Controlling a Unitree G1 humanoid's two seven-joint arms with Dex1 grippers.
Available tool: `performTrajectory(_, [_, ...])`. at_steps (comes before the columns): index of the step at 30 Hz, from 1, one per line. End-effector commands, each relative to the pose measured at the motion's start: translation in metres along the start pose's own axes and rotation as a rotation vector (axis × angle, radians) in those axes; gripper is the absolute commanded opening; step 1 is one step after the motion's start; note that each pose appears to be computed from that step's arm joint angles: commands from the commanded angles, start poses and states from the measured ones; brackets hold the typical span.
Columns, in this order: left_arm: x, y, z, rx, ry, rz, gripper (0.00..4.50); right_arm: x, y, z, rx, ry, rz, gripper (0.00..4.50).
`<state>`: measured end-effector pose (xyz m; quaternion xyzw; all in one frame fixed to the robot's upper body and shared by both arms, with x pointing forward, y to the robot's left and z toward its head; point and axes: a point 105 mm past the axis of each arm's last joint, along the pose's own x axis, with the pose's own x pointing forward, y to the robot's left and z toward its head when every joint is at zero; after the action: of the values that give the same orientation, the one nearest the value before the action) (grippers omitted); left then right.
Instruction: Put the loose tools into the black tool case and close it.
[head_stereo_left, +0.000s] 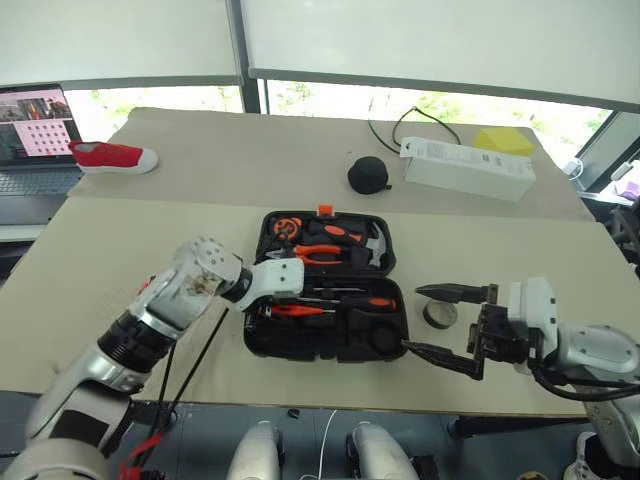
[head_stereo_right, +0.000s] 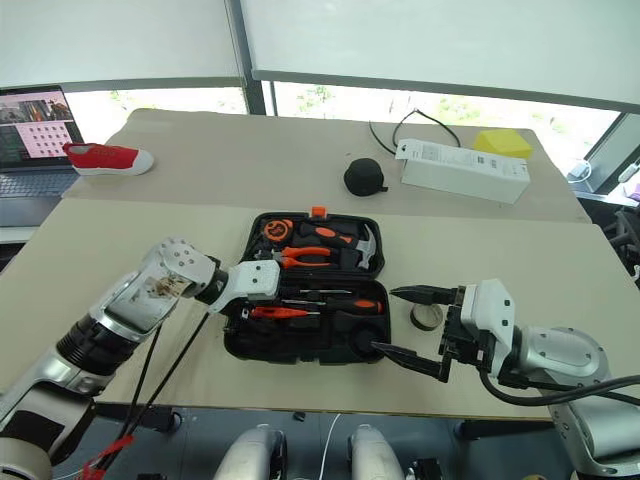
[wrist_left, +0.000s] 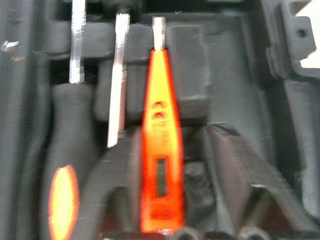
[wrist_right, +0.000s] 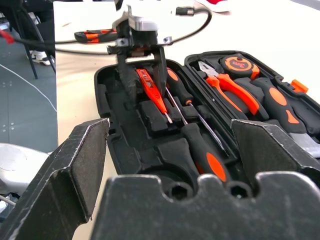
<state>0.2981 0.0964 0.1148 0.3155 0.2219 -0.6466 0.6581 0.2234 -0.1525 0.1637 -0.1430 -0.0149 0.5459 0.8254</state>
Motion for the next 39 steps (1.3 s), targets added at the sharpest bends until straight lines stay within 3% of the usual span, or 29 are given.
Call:
performTrajectory(1, [-0.027, 0.007, 0.031, 0.11, -0.126, 0.057, 3.04, 0.001, 0.0, 0.006, -0.019, -0.016, 0.006, 4.5])
performTrajectory(4, [-0.046, 0.002, 0.039, 0.153, -0.147, 0.063, 3.04, -0.002, 0.001, 0.005, -0.015, -0.01, 0.009, 4.5])
performTrajectory(8, [-0.051, 0.006, 0.033, 0.158, -0.156, 0.111, 3.04, -0.002, 0.001, 0.004, -0.011, -0.008, 0.01, 4.5])
performTrajectory(10, [-0.046, 0.016, 0.029, 0.115, -0.244, 0.169, 3.04, 0.0, 0.001, 0.003, -0.009, -0.013, 0.012, 4.5])
performTrajectory(11, [-0.044, 0.019, 0.026, 0.074, -0.279, 0.179, 2.53, 0.001, 0.001, 0.003, -0.008, -0.017, 0.012, 4.5])
performTrajectory(12, [-0.041, 0.018, 0.02, 0.067, -0.289, 0.169, 2.42, 0.002, 0.001, 0.003, -0.009, -0.021, 0.013, 4.5])
performTrajectory(18, [-0.018, 0.013, -0.008, 0.028, -0.307, 0.159, 0.21, 0.003, -0.003, 0.009, -0.037, -0.068, -0.008, 4.5])
performTrajectory(19, [-0.013, 0.012, -0.011, 0.014, -0.308, 0.157, 0.09, 0.003, -0.003, 0.012, -0.038, -0.088, -0.012, 4.5])
performTrajectory(31, [0.014, 0.007, -0.039, -0.027, -0.194, 0.136, 0.09, 0.001, -0.003, 0.009, -0.028, -0.078, -0.014, 4.5])
performTrajectory(39, [0.017, -0.002, -0.043, -0.043, -0.194, 0.125, 0.09, -0.003, -0.003, 0.002, -0.01, -0.07, -0.031, 4.5])
